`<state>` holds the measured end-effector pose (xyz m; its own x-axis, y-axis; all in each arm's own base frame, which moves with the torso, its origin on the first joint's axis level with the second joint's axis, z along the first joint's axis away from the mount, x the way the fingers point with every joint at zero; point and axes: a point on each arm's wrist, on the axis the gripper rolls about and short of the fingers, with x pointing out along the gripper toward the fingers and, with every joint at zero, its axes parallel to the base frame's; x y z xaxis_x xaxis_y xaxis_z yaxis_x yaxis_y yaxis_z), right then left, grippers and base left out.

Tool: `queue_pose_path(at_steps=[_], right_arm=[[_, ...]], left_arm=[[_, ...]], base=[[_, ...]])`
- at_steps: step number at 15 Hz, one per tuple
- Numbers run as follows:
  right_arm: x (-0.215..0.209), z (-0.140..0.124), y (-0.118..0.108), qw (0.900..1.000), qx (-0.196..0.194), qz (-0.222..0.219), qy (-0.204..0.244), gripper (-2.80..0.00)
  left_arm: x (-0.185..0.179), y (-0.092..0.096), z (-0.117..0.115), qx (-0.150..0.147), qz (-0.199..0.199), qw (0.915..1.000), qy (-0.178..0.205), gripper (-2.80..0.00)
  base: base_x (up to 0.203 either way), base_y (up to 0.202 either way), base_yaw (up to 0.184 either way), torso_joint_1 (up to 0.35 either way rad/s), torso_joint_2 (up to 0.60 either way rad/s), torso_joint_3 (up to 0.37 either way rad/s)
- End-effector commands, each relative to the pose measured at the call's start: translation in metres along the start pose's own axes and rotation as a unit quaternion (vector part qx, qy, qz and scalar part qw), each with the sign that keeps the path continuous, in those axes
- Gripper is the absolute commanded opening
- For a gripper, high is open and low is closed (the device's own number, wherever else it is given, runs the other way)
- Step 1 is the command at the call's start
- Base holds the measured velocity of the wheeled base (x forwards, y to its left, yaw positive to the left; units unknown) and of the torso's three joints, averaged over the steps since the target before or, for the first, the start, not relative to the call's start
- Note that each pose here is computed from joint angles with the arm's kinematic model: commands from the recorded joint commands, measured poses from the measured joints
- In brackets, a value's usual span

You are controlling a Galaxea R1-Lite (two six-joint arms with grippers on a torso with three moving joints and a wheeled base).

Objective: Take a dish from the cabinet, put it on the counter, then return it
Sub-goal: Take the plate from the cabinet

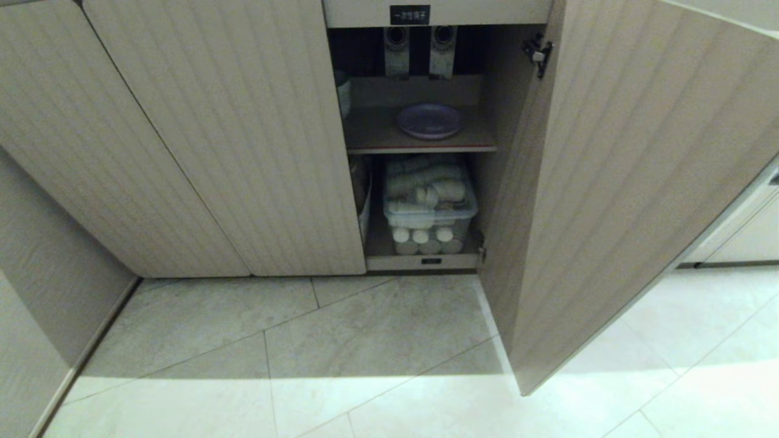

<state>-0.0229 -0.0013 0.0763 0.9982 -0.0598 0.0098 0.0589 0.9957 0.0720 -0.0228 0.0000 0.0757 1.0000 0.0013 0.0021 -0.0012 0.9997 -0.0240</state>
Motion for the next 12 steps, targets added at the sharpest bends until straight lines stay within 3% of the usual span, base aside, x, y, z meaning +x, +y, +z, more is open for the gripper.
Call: queue_pose_path(at_steps=[1, 12], right_arm=[[0.0001, 0.0001, 0.0000, 1.000, 0.000, 0.000, 0.000, -2.80], [0.0001, 0.0001, 0.0000, 1.000, 0.000, 0.000, 0.000, -2.80]], left_arm=[[0.0000, 0.0000, 0.0000, 0.000, 0.000, 1.0000, 0.000, -2.80], [0.0000, 0.0000, 0.0000, 0.001, 0.000, 1.0000, 0.000, -2.80]], base=[[0.000, 0.195, -0.003, 0.000, 0.00, 0.005], [0.000, 0.194, -0.002, 0.004, 0.00, 0.003]])
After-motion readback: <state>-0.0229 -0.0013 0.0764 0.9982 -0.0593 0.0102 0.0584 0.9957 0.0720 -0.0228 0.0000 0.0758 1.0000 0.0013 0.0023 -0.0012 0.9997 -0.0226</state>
